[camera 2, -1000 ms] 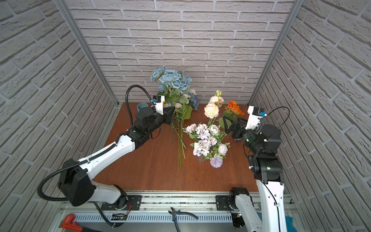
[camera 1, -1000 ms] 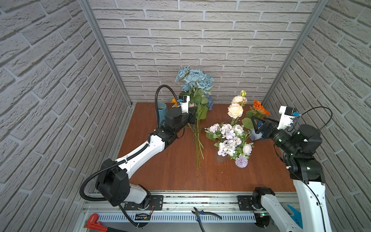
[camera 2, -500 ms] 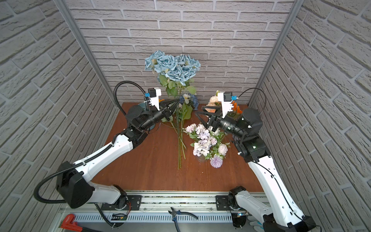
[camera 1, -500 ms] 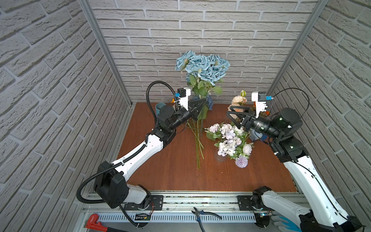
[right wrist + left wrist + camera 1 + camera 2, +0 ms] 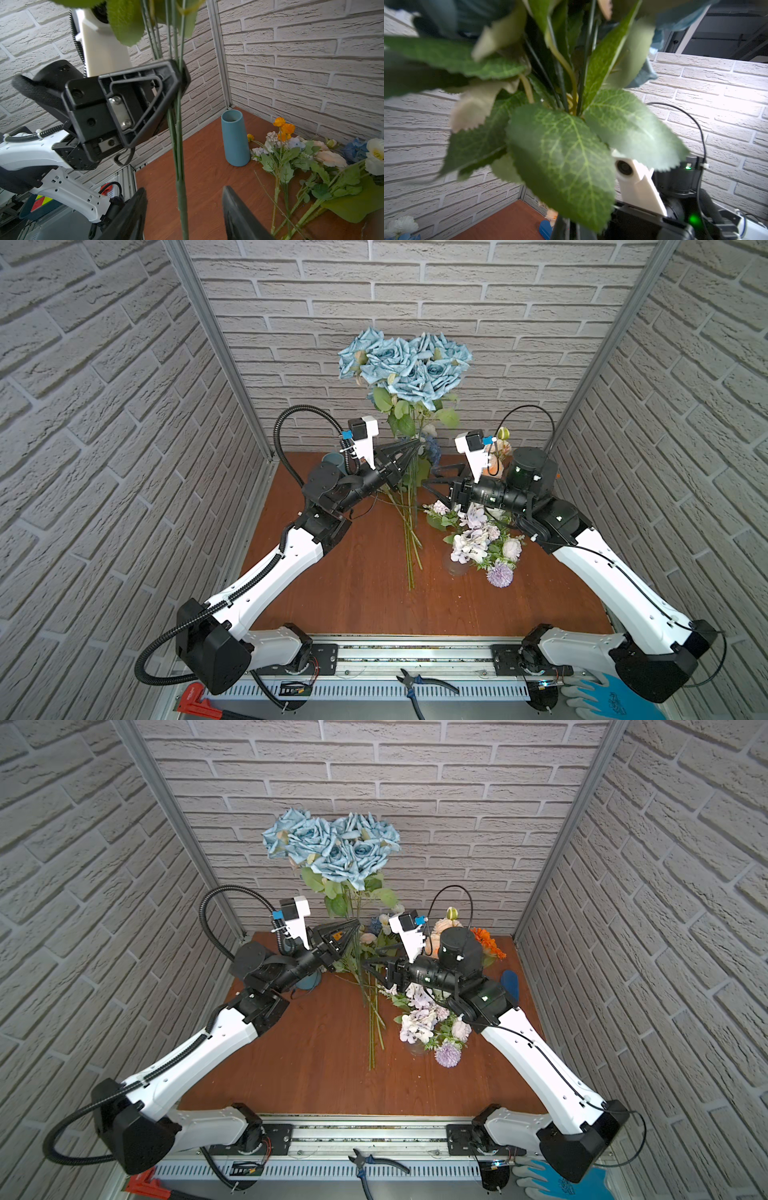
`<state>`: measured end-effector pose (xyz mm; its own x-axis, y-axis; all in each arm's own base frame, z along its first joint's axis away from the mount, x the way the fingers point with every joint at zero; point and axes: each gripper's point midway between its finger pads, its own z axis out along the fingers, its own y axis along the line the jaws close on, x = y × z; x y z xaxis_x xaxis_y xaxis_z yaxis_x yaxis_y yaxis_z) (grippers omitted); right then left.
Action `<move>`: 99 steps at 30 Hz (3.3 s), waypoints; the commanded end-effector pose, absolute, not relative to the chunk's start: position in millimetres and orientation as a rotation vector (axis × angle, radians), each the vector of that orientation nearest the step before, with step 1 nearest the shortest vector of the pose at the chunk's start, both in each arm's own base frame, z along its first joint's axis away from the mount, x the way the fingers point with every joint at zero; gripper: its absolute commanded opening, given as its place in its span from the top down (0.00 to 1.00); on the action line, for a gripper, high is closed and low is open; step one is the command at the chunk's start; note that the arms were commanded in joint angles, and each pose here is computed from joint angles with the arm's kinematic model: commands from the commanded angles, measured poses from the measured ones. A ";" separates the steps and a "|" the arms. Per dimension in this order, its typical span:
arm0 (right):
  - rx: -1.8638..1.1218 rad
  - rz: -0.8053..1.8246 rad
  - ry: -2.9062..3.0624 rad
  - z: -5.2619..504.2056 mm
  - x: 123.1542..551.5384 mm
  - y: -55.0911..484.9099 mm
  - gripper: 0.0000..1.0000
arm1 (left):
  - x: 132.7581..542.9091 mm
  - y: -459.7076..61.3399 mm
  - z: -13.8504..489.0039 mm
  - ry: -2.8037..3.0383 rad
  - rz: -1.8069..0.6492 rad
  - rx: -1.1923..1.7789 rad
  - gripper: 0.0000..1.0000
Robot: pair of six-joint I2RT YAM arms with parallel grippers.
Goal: Arrange flowers in a vase
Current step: Pass the flower, then gather the flowers for the vase.
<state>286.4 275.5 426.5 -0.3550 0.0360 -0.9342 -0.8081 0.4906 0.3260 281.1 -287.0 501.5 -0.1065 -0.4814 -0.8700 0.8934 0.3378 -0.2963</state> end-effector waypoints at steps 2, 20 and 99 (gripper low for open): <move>-0.701 0.980 1.641 445.8 287.3 284.5 0.45 | 275.9 -281.7 498.8 1.130 -1.288 0.433 1.00; -0.713 0.839 1.705 428.1 302.2 302.5 0.66 | 275.7 -291.8 490.9 1.144 -1.335 0.419 1.00; 0.284 -0.027 1.682 382.0 258.1 -3.8 0.94 | 161.8 -465.9 252.5 1.464 -0.936 0.859 0.14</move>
